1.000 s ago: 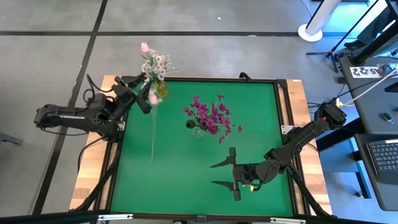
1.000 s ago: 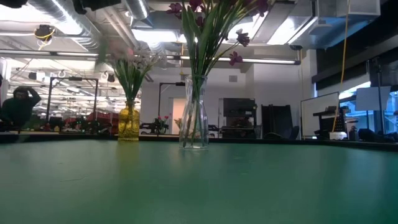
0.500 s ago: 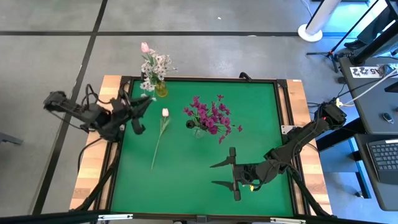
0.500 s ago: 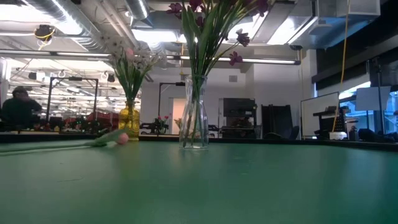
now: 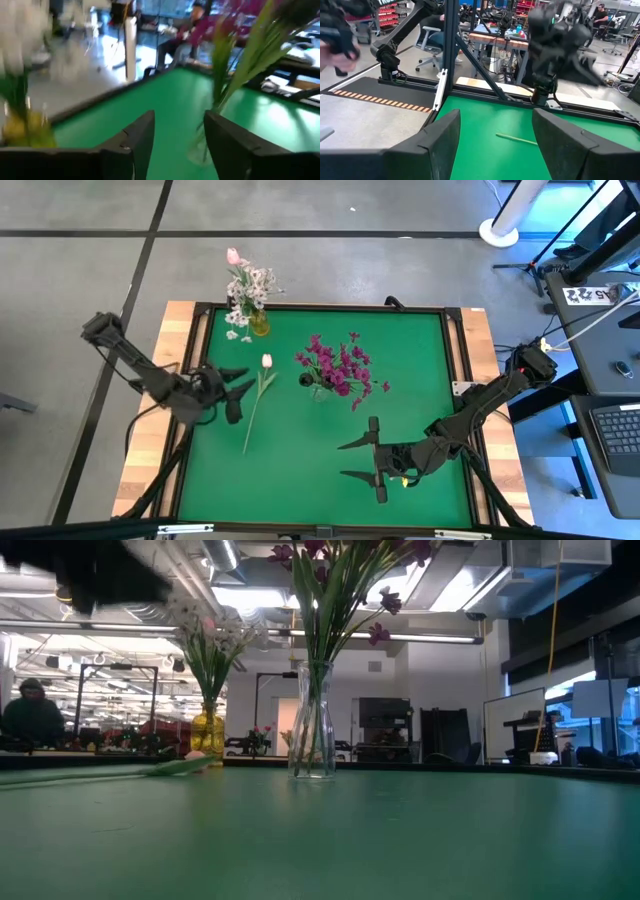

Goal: Sort flowers into vase by color
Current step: Move the yellow vase to the middle left of the table

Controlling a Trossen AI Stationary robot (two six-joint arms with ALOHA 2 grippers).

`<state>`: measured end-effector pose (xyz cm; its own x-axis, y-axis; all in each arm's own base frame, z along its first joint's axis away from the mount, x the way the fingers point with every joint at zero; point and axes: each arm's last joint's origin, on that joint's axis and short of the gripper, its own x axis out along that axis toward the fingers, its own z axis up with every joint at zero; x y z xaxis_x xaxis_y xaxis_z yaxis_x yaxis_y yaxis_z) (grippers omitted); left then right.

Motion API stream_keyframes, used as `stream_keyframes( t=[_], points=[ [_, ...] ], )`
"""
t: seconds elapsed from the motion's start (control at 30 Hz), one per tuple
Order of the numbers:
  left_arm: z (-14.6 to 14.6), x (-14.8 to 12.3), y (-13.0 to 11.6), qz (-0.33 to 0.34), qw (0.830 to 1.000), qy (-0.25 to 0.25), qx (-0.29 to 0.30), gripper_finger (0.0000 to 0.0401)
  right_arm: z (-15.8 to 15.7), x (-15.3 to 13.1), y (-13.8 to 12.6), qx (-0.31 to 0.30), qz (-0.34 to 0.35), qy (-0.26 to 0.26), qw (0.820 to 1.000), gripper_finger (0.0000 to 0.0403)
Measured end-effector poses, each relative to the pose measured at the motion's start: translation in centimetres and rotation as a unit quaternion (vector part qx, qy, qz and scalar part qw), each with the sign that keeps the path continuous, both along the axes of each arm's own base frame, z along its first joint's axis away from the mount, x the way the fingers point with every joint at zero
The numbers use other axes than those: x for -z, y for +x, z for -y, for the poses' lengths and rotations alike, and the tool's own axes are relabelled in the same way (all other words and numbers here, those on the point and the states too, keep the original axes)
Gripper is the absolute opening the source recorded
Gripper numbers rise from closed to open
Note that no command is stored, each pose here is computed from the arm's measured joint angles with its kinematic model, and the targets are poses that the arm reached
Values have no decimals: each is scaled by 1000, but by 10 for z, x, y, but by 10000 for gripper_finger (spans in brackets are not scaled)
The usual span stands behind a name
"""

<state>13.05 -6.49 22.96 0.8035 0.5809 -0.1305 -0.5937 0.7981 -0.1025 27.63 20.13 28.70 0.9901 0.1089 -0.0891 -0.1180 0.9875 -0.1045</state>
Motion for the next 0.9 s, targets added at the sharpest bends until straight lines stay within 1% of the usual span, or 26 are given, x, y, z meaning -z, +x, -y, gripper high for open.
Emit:
stream_keyframes(
  t=[0.1,0.17,0.23,0.3,0.47,0.57,0.6,0.73,0.9],
  points=[
    [-8,34,-1,-1,999,-35,-24,178,0,0,0,-8,0,1,1000,246],
    [-15,52,-3,-1,998,-53,-45,185,-1,0,0,-9,0,1,1000,246],
    [-24,66,-6,2,995,-64,-74,190,-1,0,0,-9,0,1,1000,246],
    [-32,74,-7,2,992,-62,-106,196,-1,0,0,-9,0,1,1000,246],
    [-53,79,-5,-7,981,-44,-187,215,0,0,0,-9,0,-3,1000,246],
    [-65,78,-2,-26,976,-38,-213,230,0,0,0,-9,0,-3,1000,246],
    [-70,77,-1,-29,975,-43,-217,234,0,0,0,-9,0,-3,1000,246],
    [-87,73,5,-34,976,-75,-201,245,0,0,0,-13,-1,-3,1000,246],
    [-107,72,10,-32,978,-110,-173,244,-1,1,0,-17,-4,-5,1000,246]
  ],
)
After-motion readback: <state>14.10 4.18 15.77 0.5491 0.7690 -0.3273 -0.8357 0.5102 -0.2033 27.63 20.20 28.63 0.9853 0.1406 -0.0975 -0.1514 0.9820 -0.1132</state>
